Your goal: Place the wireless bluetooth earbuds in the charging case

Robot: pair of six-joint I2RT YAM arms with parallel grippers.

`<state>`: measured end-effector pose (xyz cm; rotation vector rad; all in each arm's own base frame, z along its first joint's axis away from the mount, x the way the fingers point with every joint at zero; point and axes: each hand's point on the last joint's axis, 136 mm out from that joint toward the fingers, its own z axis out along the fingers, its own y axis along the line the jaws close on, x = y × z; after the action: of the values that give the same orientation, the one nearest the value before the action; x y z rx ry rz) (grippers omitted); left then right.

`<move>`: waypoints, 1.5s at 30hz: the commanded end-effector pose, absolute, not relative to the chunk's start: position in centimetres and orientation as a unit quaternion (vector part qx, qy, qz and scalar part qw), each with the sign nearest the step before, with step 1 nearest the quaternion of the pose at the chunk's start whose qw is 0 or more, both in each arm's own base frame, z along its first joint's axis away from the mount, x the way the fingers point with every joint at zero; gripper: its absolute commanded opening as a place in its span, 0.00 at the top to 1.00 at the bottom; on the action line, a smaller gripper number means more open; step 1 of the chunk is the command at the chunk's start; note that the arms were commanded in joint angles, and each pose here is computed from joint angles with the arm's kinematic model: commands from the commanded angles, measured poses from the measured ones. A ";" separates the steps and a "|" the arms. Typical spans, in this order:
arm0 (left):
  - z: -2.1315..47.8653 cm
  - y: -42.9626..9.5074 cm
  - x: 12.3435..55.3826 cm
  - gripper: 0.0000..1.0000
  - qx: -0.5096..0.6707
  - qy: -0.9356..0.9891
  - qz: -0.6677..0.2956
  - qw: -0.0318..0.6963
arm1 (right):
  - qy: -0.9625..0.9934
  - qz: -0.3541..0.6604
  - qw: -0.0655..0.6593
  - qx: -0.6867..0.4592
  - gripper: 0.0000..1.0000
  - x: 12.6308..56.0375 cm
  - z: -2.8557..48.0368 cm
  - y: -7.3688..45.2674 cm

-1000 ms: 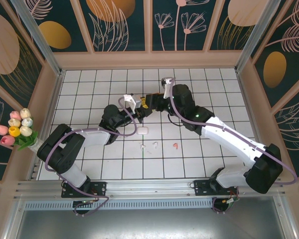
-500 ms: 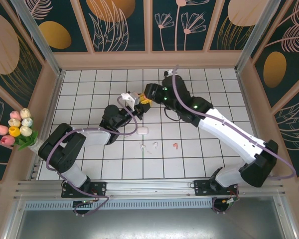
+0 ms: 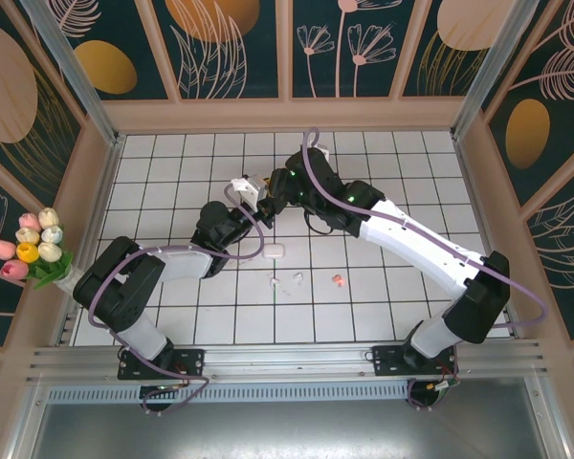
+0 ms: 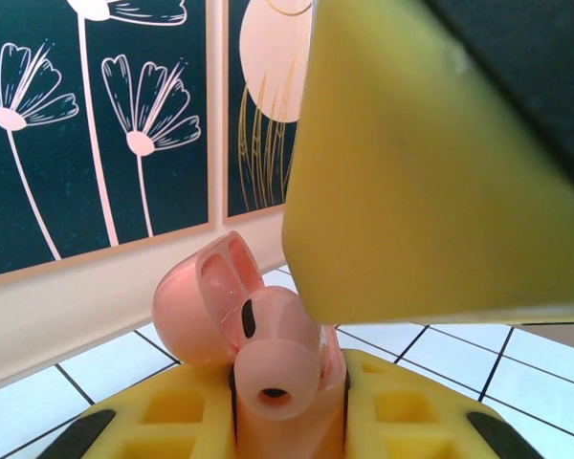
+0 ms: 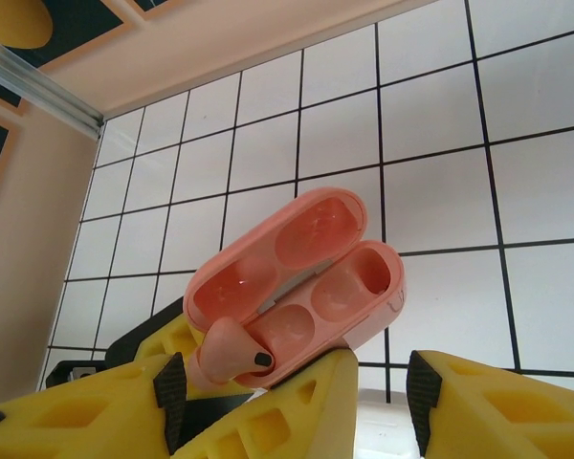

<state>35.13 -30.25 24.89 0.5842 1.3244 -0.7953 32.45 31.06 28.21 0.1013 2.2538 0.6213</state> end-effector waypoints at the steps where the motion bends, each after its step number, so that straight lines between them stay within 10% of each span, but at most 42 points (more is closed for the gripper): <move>1: 24.9 -30.3 35.2 1.00 0.263 0.585 -0.351 0.682 | 0.880 0.253 0.401 0.036 0.35 32.6 29.3 31.8; 45: 26.3 -30.3 34.6 1.00 0.265 0.569 -0.361 0.690 | 0.886 0.265 0.378 0.051 0.39 33.0 27.1 28.6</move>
<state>34.89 -30.57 24.24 0.6052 1.3465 -0.8088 33.53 28.48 26.86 0.1483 2.2610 0.6387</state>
